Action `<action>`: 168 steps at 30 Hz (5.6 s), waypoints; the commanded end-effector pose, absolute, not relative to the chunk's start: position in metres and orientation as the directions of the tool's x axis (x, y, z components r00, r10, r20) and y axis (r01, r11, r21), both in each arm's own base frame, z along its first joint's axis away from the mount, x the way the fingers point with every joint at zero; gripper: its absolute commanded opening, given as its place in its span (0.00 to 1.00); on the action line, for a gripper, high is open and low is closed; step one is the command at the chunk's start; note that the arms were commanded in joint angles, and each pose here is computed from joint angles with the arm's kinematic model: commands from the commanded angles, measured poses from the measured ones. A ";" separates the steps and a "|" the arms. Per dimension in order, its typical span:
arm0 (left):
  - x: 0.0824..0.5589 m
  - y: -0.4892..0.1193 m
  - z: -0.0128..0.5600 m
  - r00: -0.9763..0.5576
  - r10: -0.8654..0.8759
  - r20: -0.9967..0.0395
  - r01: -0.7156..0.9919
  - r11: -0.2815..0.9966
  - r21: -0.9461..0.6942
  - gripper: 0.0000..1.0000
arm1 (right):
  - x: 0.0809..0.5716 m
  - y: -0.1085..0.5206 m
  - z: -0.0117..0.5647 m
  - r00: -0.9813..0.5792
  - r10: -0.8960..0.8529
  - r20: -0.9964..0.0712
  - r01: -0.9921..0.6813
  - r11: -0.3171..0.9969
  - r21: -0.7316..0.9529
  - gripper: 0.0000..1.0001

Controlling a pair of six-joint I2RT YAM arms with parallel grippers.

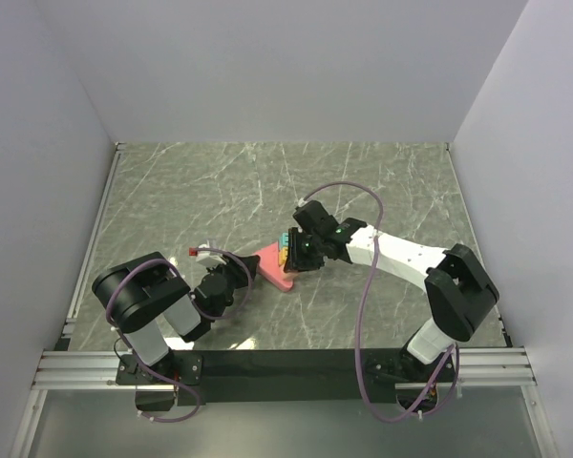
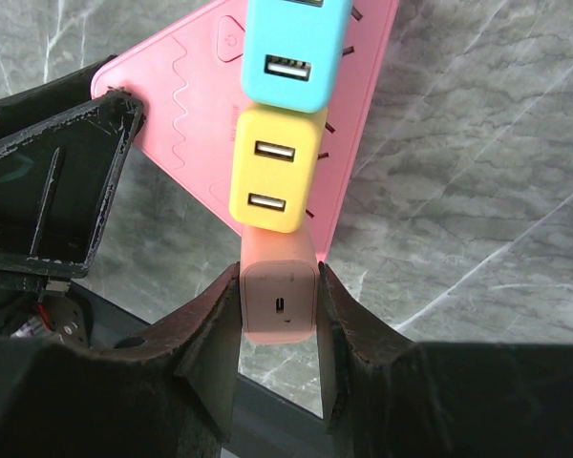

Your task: Insert the plug

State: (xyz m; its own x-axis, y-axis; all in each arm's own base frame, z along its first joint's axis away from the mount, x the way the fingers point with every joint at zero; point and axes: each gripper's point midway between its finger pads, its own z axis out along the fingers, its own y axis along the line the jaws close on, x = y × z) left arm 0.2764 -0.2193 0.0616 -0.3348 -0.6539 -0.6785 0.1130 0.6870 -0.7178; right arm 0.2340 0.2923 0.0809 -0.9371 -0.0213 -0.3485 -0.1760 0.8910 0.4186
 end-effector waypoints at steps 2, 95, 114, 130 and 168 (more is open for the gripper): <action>0.272 -0.212 0.051 -0.335 -0.589 -0.735 0.112 0.750 -0.652 0.00 | 0.241 0.294 0.082 -0.927 -0.013 -0.375 -0.170 0.906 0.389 0.00; 0.258 -0.236 0.057 -0.373 -0.575 -0.729 0.231 0.703 -0.673 0.00 | 0.221 0.329 0.017 -0.929 -0.116 -0.352 -0.197 0.959 0.204 0.00; 0.257 -0.235 0.058 -0.369 -0.571 -0.733 0.234 0.706 -0.668 0.00 | 0.186 0.334 -0.010 -0.950 -0.140 -0.280 -0.202 0.957 0.209 0.00; 0.258 -0.233 0.058 -0.361 -0.560 -0.745 0.226 0.723 -0.653 0.00 | 0.186 0.332 -0.003 -0.931 -0.173 -0.320 -0.238 0.955 0.176 0.00; 0.302 -0.244 0.127 -0.226 -0.478 -0.849 0.217 0.825 -0.522 1.00 | 0.274 0.233 0.131 -0.648 -0.011 -0.761 -0.231 0.956 0.183 0.92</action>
